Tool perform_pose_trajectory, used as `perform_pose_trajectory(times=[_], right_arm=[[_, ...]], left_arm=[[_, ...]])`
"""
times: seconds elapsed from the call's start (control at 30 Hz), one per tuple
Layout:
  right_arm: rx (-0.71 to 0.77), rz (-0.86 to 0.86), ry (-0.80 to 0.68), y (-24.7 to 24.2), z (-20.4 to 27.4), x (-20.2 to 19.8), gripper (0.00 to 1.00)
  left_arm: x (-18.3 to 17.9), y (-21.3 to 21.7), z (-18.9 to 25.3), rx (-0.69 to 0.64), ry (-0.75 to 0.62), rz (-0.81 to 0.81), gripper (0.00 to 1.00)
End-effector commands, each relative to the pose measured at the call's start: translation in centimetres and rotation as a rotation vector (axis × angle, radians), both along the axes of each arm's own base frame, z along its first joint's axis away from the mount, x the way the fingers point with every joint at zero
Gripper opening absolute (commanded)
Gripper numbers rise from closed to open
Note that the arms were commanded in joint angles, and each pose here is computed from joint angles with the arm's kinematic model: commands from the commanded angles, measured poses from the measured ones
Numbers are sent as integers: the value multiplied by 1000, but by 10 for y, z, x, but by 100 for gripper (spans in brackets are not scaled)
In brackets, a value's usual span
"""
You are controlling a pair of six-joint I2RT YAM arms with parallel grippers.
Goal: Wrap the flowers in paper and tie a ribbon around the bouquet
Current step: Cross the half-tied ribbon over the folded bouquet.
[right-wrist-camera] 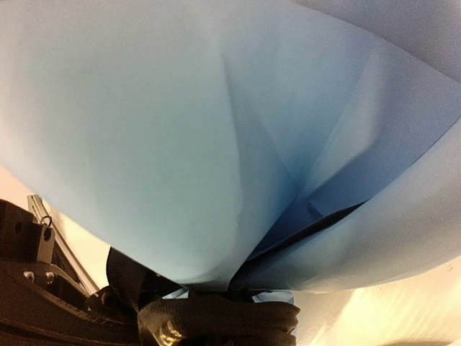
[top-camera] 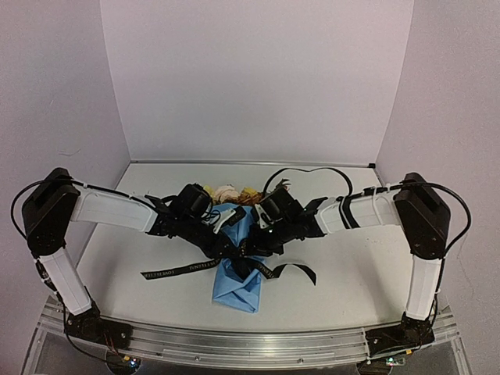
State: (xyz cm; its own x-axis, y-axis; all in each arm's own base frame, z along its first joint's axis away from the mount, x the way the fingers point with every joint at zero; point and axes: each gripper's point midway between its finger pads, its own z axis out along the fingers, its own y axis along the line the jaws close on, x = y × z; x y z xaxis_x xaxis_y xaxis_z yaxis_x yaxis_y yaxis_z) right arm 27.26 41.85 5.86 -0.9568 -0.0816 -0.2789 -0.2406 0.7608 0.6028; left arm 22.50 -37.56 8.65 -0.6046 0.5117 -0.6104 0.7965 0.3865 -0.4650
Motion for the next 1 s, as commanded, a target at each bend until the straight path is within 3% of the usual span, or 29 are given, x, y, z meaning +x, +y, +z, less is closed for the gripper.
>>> perform_pose_trajectory(times=[0.0, 0.97], right_arm=[[85, -4, -85, 4, 38, 6, 8], [125, -6, -124, -7, 58, -2, 17]], left_arm=[[12, -6, 7, 5, -18, 34, 0], [15, -7, 5, 16, -9, 47, 0]])
